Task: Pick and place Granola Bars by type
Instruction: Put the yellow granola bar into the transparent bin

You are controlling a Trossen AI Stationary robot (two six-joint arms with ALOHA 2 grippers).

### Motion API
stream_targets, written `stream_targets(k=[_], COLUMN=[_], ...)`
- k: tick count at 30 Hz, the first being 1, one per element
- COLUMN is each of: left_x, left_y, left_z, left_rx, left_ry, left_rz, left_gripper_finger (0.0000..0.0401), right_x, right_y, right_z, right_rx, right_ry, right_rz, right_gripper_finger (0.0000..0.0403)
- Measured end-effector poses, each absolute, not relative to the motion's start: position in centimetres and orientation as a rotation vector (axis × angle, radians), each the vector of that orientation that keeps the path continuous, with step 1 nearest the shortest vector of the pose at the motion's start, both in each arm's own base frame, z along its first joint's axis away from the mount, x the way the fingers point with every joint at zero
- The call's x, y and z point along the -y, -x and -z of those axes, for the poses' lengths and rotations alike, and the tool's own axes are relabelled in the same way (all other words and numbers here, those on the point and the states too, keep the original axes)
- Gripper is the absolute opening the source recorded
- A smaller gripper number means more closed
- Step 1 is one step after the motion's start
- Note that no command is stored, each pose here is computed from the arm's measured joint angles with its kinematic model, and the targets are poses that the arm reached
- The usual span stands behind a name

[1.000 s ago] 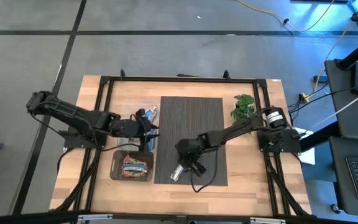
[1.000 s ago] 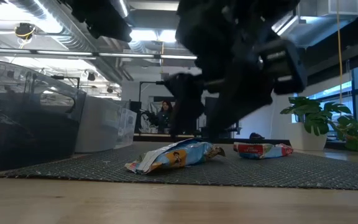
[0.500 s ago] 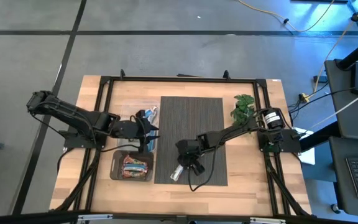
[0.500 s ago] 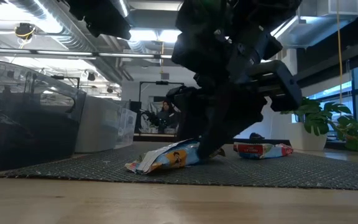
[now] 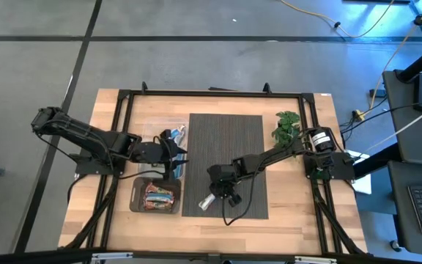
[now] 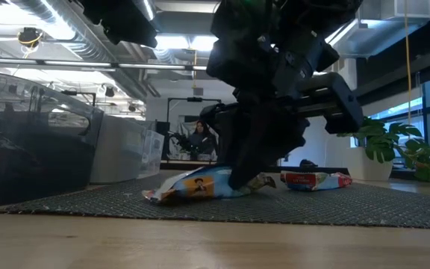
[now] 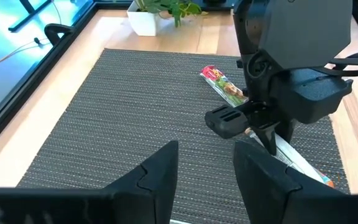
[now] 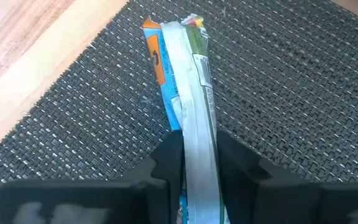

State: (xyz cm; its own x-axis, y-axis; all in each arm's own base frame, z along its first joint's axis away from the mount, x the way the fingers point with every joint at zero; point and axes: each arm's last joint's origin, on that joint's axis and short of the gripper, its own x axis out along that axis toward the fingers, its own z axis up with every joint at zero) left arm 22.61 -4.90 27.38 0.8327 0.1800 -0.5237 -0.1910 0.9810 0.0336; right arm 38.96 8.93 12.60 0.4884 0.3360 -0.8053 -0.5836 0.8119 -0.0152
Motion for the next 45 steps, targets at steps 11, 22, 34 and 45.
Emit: stream_targets(k=[11, 22, 34, 45], left_x=[4.9, 4.2, 3.0, 3.4], left_y=[-22.6, -23.3, -26.3, -28.3], left_z=[-27.4, -28.1, -29.2, -29.5], left_rx=[-0.545, -0.475, -0.241, -0.087], left_ry=[0.055, -0.066, -0.132, -0.229], left_rz=[-0.203, -0.199, -0.225, -0.164], left_gripper_finger=[0.0145, 0.0145, 0.0152, 0.0148], right_x=[-8.4, -2.4, 0.6, 0.6], right_y=[-38.1, -32.6, -30.8, -30.6], right_z=[-17.8, -30.6, -29.9, -29.2], right_rx=[-0.895, -0.522, -0.04, -0.036], right_ry=[0.378, 0.409, 0.31, 0.257], right_rz=[-0.599, -0.335, -0.133, -0.131], right_gripper_finger=[0.0072, 0.0072, 0.0072, 0.0072])
